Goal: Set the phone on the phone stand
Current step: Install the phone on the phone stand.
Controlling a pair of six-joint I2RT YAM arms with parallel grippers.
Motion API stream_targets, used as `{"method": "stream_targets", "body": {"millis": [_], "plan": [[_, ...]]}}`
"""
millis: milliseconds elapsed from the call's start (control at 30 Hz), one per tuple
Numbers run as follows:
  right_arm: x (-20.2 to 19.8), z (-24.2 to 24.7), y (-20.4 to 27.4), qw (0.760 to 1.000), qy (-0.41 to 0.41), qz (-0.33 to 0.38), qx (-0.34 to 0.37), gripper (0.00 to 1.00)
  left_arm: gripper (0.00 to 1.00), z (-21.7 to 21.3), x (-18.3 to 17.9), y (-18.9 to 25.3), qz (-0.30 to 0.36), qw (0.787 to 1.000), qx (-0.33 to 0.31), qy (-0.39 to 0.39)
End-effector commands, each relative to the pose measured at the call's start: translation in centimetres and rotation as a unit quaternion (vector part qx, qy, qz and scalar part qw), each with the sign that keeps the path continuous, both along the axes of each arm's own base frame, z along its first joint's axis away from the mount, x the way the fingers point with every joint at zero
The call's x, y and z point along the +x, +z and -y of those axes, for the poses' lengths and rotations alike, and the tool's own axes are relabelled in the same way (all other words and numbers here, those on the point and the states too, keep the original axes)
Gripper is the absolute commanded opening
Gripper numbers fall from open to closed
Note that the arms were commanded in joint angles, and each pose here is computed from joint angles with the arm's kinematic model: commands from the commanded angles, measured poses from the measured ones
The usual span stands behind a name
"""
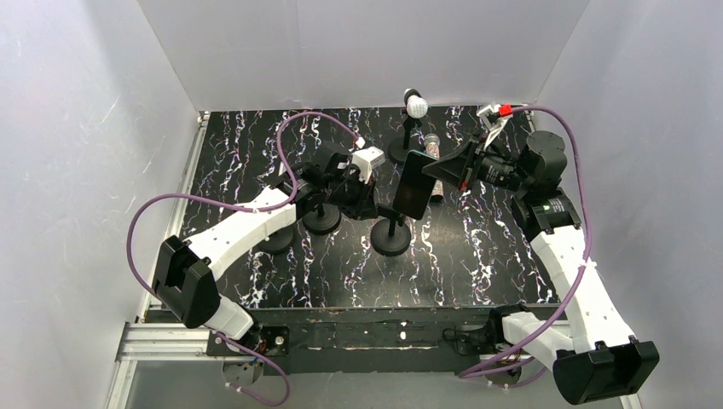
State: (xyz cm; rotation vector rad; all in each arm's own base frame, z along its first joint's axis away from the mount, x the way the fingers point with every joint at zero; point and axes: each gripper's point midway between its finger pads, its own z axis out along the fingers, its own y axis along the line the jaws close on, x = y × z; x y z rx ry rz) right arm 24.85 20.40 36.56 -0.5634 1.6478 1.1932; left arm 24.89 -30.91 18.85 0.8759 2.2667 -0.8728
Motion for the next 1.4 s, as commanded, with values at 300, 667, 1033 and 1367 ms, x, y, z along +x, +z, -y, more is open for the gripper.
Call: {"method": "stream_targets", "body": {"millis": [300,667,1033,1367], "plan": [[-1.7,-2.2,3.4,0.99,0.071,0.12,0.001,0.01,0.0,0.3,0.5,2.6,0.042,0.999,-0.023,-0.019],[-2.1,-2.8,3.1,0.987,0.089,0.136,-0.004,0.01,0.03,0.7,0.5,3.7,0.046,0.998,-0.027,-0.036],[-2.4,-2.2,4.0,0.985,0.064,0.161,-0.006,0.01,0.45,1.0,0.1,3.9,0.03,0.998,-0.038,-0.038],[-2.5,-2.3,3.9,0.985,0.07,0.155,-0.005,0.01,0.4,0.4,1.2,2.6,0.034,0.999,0.0,-0.025]]}}
